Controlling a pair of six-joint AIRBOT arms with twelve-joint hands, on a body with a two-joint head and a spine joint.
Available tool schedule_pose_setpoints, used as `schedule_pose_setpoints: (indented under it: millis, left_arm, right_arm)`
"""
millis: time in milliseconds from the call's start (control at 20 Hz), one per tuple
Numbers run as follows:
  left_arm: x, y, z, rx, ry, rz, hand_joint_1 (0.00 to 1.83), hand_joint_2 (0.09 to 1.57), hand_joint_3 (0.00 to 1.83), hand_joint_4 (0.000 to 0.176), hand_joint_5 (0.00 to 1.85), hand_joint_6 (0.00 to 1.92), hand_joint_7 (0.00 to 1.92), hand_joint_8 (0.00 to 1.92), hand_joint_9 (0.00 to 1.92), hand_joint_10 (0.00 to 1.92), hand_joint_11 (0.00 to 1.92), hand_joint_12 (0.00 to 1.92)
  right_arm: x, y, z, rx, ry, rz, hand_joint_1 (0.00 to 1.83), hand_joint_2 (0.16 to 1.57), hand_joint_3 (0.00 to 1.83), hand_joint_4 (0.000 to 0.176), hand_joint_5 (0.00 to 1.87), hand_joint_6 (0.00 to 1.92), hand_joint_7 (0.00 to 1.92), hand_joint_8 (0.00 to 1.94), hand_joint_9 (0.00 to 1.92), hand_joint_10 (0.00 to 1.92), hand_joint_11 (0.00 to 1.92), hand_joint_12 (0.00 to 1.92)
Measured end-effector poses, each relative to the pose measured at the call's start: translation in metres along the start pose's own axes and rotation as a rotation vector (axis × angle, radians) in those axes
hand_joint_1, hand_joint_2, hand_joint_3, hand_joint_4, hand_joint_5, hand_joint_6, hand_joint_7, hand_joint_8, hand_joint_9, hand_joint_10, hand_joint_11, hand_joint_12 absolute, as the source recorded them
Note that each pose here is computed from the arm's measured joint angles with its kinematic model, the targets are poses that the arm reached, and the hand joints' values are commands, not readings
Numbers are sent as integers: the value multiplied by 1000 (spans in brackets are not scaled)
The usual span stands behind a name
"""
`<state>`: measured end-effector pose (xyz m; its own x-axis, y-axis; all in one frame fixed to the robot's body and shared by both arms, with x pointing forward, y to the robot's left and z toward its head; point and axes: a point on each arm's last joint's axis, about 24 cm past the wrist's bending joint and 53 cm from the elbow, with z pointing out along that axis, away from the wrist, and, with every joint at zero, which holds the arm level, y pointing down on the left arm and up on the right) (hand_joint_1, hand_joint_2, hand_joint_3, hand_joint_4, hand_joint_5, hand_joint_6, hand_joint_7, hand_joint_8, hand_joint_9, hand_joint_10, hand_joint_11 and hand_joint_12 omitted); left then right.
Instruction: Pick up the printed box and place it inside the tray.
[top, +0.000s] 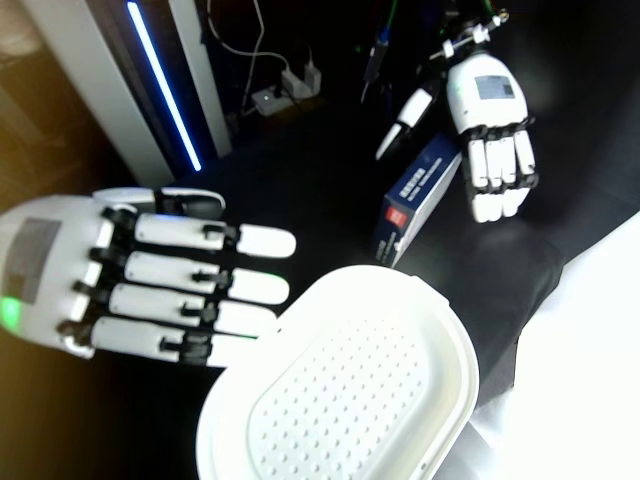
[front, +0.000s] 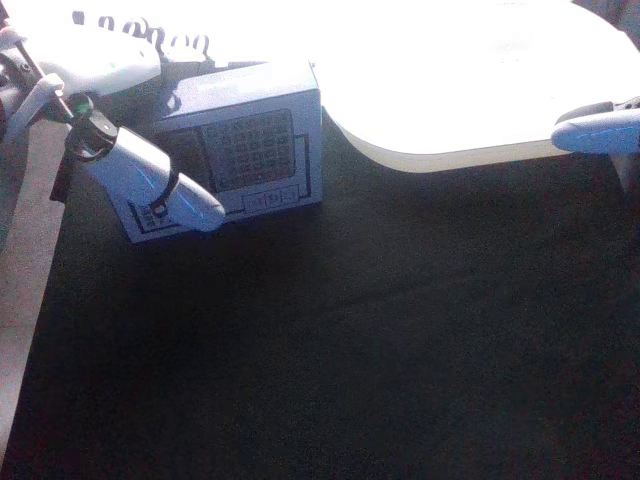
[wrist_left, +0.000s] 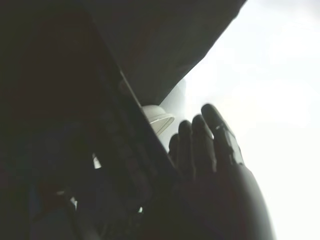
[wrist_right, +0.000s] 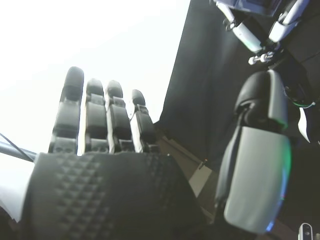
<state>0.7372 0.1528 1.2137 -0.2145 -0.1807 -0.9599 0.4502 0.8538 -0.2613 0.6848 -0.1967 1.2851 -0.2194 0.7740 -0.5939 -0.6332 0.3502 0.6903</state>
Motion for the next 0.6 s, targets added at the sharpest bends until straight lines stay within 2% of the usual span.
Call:
schedule_pose_setpoints:
  millis: [50, 100, 150, 250, 300, 350, 450, 500, 600]
  left_arm:
    - [0, -1, 0, 2, 1, 10, 1200, 1001, 4, 0, 682, 46, 849, 58, 1019, 88, 903, 580]
    - [0, -1, 0, 4, 1, 14, 1364, 1026, 0, 0, 836, 798, 1121, 445, 1319, 401, 1234, 366]
    - [1, -1, 0, 5, 3, 16, 1305, 1031, 0, 0, 1006, 791, 1302, 444, 1425, 257, 1371, 343]
    - [1, -6, 1, 15, -3, 24, 1282, 1033, 0, 0, 1036, 817, 1321, 472, 1496, 71, 1413, 364]
    - [0, -7, 1, 18, -5, 25, 1387, 999, 5, 0, 1036, 736, 1308, 368, 1431, 413, 1408, 387]
    - [0, -8, 2, 19, -8, 23, 1404, 1001, 2, 0, 1028, 751, 1274, 399, 1384, 536, 1396, 410]
    - [-5, -10, 2, 22, -18, 18, 1404, 1019, 1, 0, 977, 841, 1196, 535, 1337, 630, 1357, 469]
    - [-9, -11, 3, 25, -28, 18, 1406, 1020, 1, 0, 957, 875, 1202, 519, 1335, 643, 1345, 470]
    - [-23, -17, 2, 39, -66, 18, 1410, 1014, 1, 0, 966, 848, 1227, 477, 1357, 610, 1338, 508]
  right_arm:
    - [0, 0, 0, 0, 0, 0, 725, 734, 0, 81, 96, 0, 128, 4, 76, 6, 1, 432]
    - [0, 0, 0, 0, 0, 0, 718, 746, 0, 80, 99, 0, 141, 1, 92, 2, 0, 487]
    - [0, 0, 0, 0, 0, 1, 723, 748, 0, 86, 102, 1, 143, 0, 96, 2, 0, 495]
    - [2, 0, 1, 0, 0, 6, 738, 761, 4, 79, 115, 5, 162, 7, 113, 7, 0, 500]
    - [3, 0, 1, -2, 3, 5, 742, 770, 4, 70, 141, 9, 185, 9, 127, 8, 0, 458]
    - [4, 0, 1, -2, 3, 6, 722, 790, 10, 58, 146, 8, 188, 7, 131, 8, 0, 452]
    - [3, 0, 1, -1, 1, 8, 706, 817, 9, 44, 155, 5, 197, 5, 145, 8, 1, 467]
    - [3, 0, 1, 0, 0, 8, 689, 822, 1, 43, 164, 1, 216, 1, 167, 3, 0, 518]
    - [3, 0, 1, -1, 1, 8, 675, 831, 1, 57, 159, 0, 225, 1, 179, 3, 0, 520]
